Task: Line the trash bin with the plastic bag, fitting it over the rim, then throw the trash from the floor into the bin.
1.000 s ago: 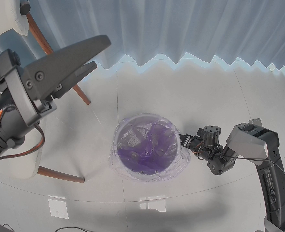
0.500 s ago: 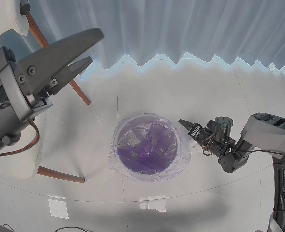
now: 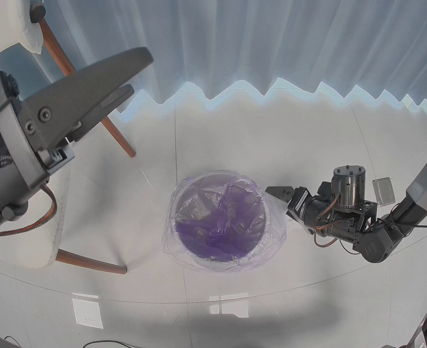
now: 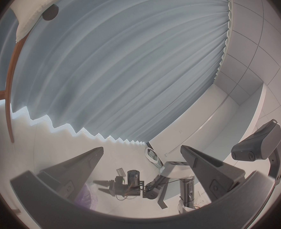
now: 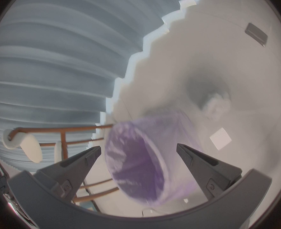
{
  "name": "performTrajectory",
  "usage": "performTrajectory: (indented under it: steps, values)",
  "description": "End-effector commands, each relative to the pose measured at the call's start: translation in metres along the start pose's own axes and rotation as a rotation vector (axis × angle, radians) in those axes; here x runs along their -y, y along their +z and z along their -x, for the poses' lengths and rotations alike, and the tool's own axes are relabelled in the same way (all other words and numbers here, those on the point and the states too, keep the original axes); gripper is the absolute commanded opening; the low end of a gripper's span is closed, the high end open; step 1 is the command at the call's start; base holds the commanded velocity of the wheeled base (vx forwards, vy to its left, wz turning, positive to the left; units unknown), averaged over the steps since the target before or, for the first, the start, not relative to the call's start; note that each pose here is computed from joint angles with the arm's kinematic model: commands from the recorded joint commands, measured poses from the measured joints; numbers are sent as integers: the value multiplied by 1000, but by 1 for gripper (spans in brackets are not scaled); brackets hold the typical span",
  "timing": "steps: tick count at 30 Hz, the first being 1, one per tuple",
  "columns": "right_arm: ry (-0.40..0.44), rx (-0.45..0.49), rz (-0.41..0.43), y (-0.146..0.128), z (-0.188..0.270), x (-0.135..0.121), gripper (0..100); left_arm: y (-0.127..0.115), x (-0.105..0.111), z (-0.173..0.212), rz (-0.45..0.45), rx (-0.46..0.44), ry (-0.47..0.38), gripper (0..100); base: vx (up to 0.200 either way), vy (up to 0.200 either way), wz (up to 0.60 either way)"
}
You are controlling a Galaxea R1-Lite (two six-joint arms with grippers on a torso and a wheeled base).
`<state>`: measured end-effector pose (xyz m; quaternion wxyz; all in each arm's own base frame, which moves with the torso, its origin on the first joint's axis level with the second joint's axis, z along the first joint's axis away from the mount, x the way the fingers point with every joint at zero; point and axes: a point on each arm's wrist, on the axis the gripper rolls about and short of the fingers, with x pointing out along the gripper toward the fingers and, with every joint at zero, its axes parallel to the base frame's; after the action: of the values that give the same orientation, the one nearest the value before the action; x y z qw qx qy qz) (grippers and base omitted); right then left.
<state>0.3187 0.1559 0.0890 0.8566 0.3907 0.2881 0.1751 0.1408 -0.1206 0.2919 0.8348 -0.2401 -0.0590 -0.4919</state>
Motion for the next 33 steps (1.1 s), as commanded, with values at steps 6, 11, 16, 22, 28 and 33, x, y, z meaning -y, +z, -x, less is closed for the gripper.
performTrajectory:
  steps: [6, 11, 16, 22, 28, 33]
  values:
    - [-233, -145, 102, -36, -6, -11, 100, 11, -11, 3, -44, 40, 67, 100, 0, 0, 0]
    - [-314, -183, 185, -69, -25, 1, 100, 10, -11, 3, -44, 39, 68, 100, 0, 0, 0]
    - [-320, -182, 197, -75, -43, 0, 100, 10, -11, 3, -44, 39, 69, 100, 0, 0, 0]
    - [-358, -188, 208, -79, -59, -2, 100, 10, -11, 3, -44, 39, 71, 100, 0, 0, 0]
    - [-364, -192, 208, -78, -62, -4, 0, 9, -12, 3, -43, 35, 73, 100, 0, 0, 0]
    - [-386, -206, 226, -76, -57, -7, 0, 8, -13, 3, -57, 30, 75, 100, 0, 0, 0]
